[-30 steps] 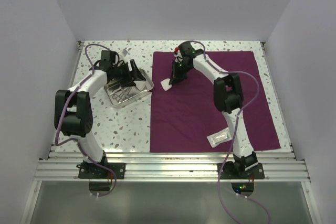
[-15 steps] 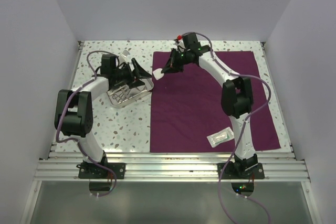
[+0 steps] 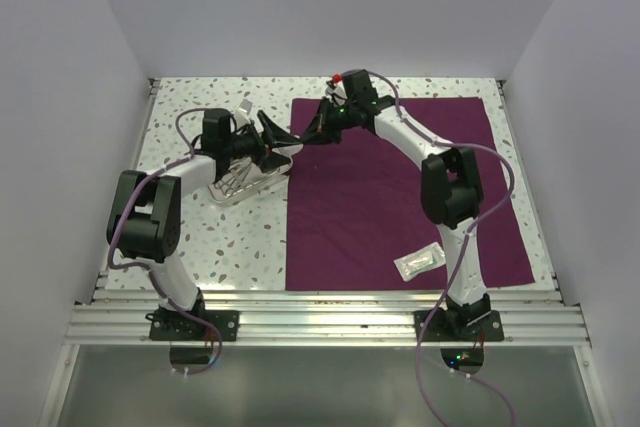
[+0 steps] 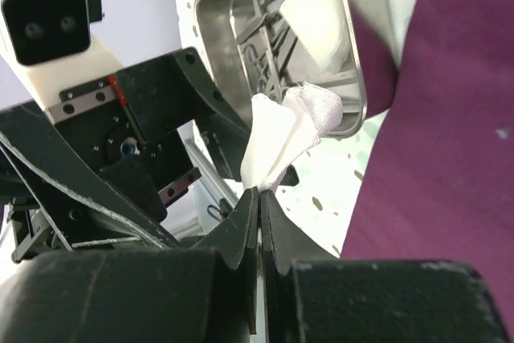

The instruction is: Prepare the surgical pack

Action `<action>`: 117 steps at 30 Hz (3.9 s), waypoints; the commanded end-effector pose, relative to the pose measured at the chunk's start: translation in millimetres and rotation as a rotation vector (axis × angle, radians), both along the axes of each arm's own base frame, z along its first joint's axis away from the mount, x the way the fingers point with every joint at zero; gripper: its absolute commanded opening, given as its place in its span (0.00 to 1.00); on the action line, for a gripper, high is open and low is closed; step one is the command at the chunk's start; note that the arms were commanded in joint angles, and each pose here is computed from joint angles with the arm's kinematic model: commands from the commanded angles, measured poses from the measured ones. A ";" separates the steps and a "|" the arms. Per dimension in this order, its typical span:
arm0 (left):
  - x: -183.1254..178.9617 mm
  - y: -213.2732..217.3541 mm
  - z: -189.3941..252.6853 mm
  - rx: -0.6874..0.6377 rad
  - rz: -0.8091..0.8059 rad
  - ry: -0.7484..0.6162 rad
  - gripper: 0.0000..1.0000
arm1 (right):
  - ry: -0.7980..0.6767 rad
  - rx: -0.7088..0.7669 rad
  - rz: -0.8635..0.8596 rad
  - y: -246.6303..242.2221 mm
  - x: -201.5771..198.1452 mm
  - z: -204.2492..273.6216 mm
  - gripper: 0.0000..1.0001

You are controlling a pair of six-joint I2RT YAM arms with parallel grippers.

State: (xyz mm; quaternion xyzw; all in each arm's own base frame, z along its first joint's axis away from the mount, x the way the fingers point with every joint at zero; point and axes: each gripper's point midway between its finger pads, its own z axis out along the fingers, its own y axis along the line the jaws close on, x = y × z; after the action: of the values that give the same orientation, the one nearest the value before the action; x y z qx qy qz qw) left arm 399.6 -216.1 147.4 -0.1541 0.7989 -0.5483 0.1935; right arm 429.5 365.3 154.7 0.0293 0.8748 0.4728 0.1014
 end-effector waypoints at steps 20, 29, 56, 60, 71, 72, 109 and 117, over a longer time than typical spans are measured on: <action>6.5 2.3 8.1 -0.060 0.043 0.014 0.67 | -0.056 0.117 0.079 22.2 -41.7 59.0 0.00; 0.2 14.8 -1.8 -0.055 0.045 0.026 0.44 | -0.050 0.099 0.073 18.1 -45.8 53.5 0.00; 35.4 84.7 -65.7 0.327 0.059 -0.035 0.00 | 0.009 -0.250 0.038 -92.3 -69.5 9.8 0.54; 44.1 82.1 -76.4 0.300 0.063 -0.015 0.00 | 0.022 -0.272 0.005 -116.0 -75.5 5.3 0.54; 53.5 79.7 -60.6 0.264 0.090 -0.066 0.00 | 0.034 -0.318 -0.008 -135.1 -87.3 -2.3 0.54; 52.7 79.6 -58.5 0.262 0.093 -0.068 0.00 | 0.033 -0.317 -0.010 -135.4 -86.3 -2.7 0.54; 35.5 135.4 -26.3 0.731 0.212 0.019 0.77 | 0.427 -0.798 -0.342 -306.1 -214.0 -45.5 0.57; 18.1 88.3 -9.7 0.764 0.025 -0.097 0.68 | 0.557 -0.745 -0.479 -322.8 -258.6 -70.9 0.48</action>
State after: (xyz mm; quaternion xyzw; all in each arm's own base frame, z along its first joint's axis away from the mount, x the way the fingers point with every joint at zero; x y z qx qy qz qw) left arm 422.6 -118.6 113.5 -0.1113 0.9331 -0.2214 0.2605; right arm 180.2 48.3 84.0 0.2779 0.9577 0.0687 -0.0295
